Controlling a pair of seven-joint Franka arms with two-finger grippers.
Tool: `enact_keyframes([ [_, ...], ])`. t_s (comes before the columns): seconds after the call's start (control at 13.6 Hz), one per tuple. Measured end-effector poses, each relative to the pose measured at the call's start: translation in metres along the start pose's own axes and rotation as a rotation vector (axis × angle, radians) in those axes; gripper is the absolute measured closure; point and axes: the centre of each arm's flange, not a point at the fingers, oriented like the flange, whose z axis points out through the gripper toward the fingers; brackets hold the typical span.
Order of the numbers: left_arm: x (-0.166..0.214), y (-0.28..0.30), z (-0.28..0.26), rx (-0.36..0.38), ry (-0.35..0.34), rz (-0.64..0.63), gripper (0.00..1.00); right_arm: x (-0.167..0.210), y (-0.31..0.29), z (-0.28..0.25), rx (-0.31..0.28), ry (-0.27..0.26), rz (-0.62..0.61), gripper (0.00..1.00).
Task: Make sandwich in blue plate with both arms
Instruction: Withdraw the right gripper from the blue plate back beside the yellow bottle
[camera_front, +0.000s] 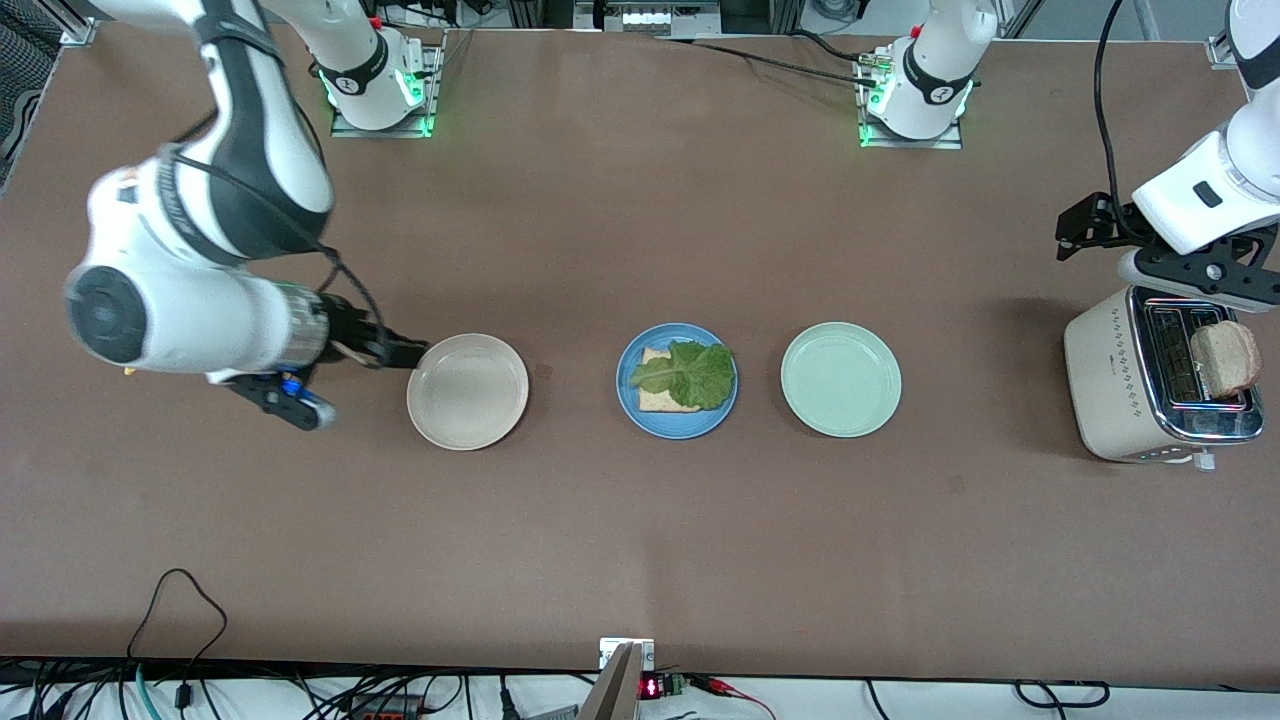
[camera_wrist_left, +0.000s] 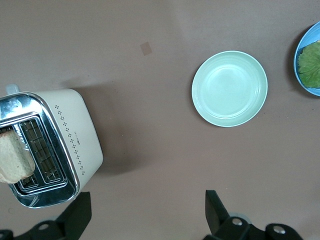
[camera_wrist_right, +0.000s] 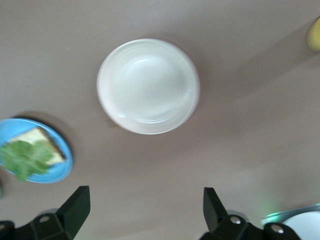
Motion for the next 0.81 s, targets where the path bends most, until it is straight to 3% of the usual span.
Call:
enact_keyframes([
  [0.22,0.0,0.0,0.0,0.0,0.0,0.0,0.0,-0.016,0.072,-0.032,-0.088,0.046,-0.171,0.0],
  [0.59,0.0,0.001,0.0,0.0,0.0,0.001,0.0,-0.029,0.23,-0.067,-0.106,0.065,-0.426,0.0],
  [0.81,0.0,0.001,0.0,0.0,0.0,0.001,0.0,-0.016,0.325,-0.075,-0.093,0.113,-0.581,0.0],
])
